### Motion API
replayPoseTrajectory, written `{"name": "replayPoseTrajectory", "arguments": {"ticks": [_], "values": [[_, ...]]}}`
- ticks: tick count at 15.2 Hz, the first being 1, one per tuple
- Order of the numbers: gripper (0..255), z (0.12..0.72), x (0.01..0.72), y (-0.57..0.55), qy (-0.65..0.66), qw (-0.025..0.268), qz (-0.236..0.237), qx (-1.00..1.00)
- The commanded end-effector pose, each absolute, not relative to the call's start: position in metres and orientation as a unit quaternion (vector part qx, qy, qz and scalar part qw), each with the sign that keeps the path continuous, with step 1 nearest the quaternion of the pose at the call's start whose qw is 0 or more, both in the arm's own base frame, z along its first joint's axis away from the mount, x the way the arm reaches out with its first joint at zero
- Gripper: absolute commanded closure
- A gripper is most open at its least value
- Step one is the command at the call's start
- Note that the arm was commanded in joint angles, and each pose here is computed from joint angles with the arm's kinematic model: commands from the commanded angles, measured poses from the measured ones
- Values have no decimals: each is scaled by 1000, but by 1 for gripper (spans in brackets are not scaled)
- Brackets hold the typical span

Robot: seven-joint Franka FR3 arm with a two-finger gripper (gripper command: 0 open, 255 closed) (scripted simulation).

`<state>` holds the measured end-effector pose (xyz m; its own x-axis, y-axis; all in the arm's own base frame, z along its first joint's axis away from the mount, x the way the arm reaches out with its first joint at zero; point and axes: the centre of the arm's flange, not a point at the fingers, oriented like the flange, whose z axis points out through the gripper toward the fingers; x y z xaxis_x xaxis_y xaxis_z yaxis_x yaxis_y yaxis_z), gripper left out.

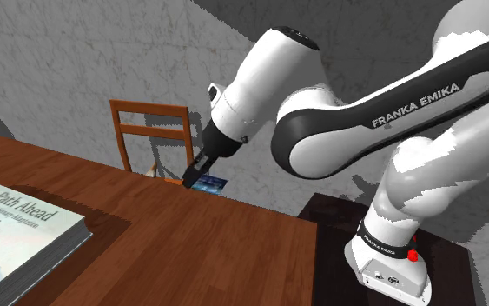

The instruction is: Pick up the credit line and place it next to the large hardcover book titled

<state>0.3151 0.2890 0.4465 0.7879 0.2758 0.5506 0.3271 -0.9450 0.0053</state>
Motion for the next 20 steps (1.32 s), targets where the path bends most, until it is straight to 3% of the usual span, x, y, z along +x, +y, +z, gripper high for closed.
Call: {"name": "replayPoseTrajectory", "arguments": {"ticks": [1, 20], "values": [[255, 447, 340, 297, -159, 46, -284, -944], [255, 448, 573, 390, -159, 46, -284, -944]]}}
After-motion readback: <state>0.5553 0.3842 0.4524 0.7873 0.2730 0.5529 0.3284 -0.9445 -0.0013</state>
